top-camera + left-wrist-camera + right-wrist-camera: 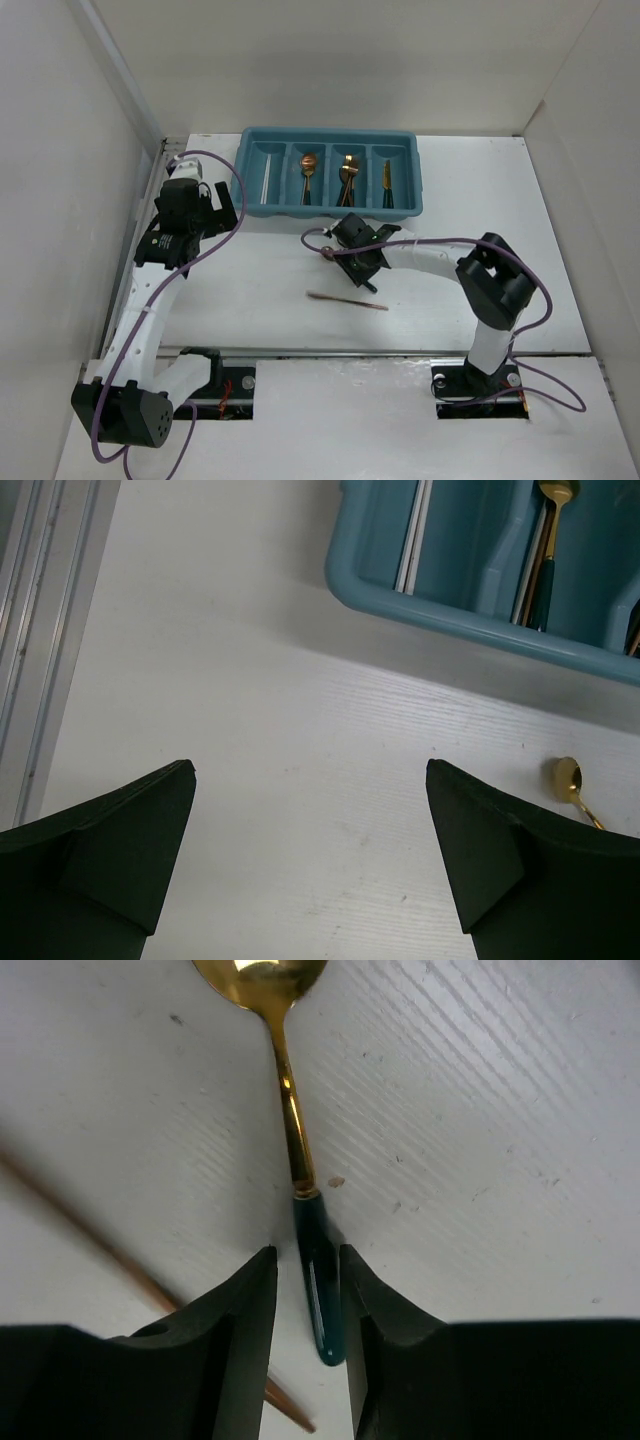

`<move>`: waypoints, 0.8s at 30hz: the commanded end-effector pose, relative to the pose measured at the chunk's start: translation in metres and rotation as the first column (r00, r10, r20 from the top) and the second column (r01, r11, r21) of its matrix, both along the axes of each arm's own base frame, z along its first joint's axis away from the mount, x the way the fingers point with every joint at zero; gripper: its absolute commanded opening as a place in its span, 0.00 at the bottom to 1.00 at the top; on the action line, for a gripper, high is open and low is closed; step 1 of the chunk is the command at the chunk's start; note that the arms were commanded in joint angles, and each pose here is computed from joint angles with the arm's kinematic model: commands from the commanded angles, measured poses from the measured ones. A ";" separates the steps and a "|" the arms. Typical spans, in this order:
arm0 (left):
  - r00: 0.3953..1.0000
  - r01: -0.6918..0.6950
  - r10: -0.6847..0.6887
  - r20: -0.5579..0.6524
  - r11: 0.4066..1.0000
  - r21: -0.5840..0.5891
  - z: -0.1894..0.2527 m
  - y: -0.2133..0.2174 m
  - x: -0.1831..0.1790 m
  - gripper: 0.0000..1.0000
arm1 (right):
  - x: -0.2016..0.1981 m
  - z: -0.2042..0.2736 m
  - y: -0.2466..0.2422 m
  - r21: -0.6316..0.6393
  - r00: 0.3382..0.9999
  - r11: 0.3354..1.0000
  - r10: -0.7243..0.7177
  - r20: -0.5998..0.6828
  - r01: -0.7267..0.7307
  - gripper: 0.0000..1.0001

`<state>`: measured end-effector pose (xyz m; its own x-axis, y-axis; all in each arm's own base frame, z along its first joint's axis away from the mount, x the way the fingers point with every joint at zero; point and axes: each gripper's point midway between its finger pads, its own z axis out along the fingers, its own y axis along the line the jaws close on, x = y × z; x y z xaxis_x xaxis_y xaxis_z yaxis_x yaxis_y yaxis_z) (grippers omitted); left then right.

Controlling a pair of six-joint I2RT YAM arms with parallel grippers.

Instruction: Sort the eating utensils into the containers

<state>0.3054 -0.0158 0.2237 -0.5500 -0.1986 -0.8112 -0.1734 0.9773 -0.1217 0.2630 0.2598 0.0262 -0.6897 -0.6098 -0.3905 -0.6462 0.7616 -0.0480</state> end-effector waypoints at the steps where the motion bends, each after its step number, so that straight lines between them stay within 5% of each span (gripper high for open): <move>1: 1.000 -0.005 0.005 0.031 1.000 -0.011 0.006 0.000 0.001 1.00 | 0.003 -0.007 -0.009 -0.062 0.999 0.997 -0.034 -0.004 0.034 0.36; 17: 1.000 -0.005 0.005 0.031 1.000 -0.011 0.005 0.000 -0.001 1.00 | 0.009 -0.020 0.003 -0.070 0.999 0.997 0.009 -0.036 -0.011 0.41; 24: 0.999 -0.005 0.005 0.040 1.000 -0.012 0.008 0.000 -0.003 1.00 | 0.011 -0.027 0.014 -0.045 0.997 0.997 0.065 -0.052 -0.067 0.00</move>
<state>0.3039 -0.0156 0.2216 -0.5533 -0.1986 -0.8090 -0.1741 0.9773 -0.1208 0.2806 0.2747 0.0218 -0.6759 -0.6356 -0.3731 -0.6639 0.7449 -0.0662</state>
